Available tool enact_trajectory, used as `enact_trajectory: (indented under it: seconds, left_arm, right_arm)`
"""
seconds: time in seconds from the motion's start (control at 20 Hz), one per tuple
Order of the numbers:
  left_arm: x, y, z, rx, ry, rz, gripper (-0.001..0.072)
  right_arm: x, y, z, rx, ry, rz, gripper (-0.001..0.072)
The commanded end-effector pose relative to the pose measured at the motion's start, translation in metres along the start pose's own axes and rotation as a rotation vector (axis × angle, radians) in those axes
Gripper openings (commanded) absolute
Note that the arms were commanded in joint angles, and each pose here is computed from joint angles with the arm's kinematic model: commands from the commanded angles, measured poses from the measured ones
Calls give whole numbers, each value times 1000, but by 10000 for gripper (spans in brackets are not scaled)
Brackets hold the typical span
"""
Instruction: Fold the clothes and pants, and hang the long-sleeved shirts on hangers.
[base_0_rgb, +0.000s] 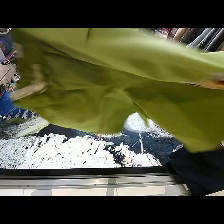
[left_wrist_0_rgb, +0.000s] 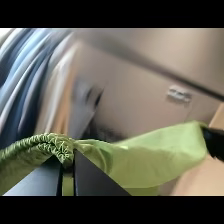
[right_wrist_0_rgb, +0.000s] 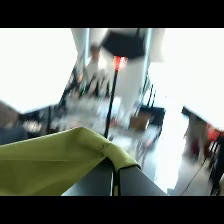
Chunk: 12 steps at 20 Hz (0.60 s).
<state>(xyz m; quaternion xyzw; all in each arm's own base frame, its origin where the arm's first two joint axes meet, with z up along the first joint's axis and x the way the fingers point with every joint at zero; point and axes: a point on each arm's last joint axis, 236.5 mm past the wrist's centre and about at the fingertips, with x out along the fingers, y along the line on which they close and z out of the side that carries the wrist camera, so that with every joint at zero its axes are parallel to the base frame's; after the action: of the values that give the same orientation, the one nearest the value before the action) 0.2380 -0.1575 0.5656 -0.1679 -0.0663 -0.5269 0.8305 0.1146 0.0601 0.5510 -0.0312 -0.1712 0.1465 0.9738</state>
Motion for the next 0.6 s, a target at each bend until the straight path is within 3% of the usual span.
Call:
enact_trajectory:
  seconds: [0.0,0.1,0.2,0.35,0.55]
  left_arm:
    - [-8,-67,42,247,-137,45,18]
    - [-11,-10,28,214,-61,221,18]
    - [-16,73,-13,34,58,349,18]
    - [-20,203,-128,-238,271,479,18]
    - [-49,349,-302,-549,456,671,18]
  right_arm:
    - [-4,-11,54,-110,-117,-55,4]
    - [47,-27,15,-109,13,-71,4]
    - [112,-35,-67,-70,250,-37,4]
    - [195,-41,-226,15,619,24,4]
    - [257,-42,-423,115,920,53,4]
